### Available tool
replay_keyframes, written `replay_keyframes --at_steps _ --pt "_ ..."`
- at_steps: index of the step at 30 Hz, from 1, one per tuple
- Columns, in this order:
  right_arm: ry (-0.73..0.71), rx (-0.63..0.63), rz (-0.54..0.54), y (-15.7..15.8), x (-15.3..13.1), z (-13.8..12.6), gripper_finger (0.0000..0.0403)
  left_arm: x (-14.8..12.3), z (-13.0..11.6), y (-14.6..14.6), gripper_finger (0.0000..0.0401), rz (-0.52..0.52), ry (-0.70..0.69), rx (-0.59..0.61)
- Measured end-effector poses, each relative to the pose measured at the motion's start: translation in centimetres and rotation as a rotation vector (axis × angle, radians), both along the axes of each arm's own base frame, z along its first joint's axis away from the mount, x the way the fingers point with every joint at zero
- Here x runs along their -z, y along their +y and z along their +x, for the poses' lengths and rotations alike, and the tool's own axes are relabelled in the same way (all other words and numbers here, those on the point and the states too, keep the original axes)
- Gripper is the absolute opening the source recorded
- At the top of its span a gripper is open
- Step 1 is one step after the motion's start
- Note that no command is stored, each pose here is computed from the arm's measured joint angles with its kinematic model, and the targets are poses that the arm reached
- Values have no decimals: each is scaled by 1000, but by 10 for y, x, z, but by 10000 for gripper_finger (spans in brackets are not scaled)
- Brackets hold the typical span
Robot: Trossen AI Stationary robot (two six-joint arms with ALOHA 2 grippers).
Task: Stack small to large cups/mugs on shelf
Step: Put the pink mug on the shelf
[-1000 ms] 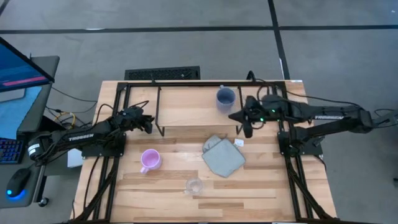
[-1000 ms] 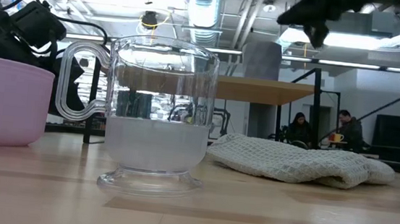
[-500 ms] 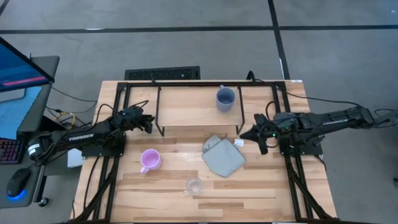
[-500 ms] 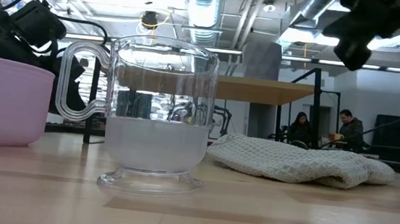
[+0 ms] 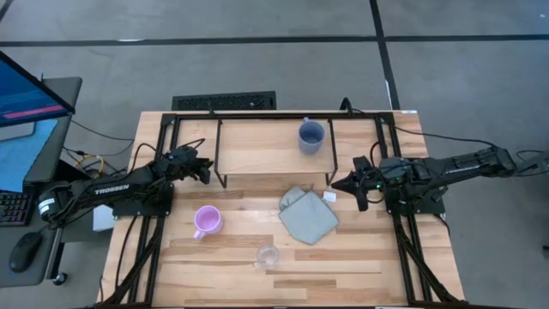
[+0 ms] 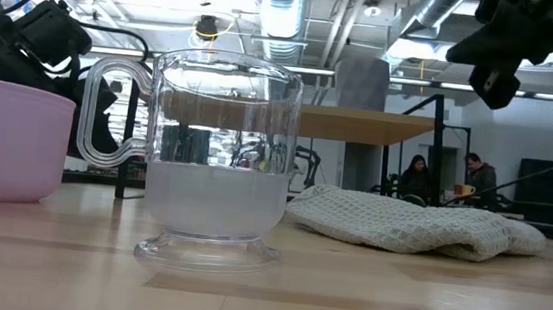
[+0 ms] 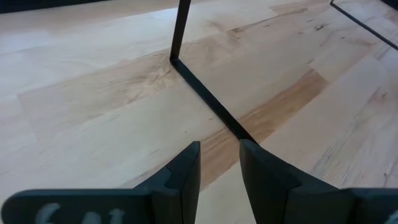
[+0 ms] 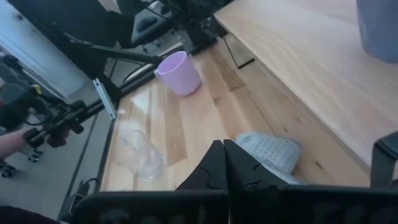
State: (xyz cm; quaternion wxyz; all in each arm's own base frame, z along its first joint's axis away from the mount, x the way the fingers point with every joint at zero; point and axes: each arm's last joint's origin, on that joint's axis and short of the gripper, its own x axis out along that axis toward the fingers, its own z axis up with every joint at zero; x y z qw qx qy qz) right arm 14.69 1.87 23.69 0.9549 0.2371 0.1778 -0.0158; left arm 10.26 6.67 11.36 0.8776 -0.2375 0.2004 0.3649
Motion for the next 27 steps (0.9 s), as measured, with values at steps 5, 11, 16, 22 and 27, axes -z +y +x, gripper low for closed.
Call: replay_keyframes --at_steps 5,11,16,22,27 --pt "25 -6 -2 0 3 2 10 0 0 0 103 -3 -1 -4" --pt "32 -4 -5 1 4 4 7 -3 1 1 103 -20 -28 -41" --pt "36 -6 -6 1 4 4 11 -15 6 4 103 39 -92 -30" --pt "36 -13 -4 1 4 4 8 -21 8 5 103 134 -97 16" --pt "36 -14 -3 1 4 4 8 -52 10 9 103 333 -37 25"
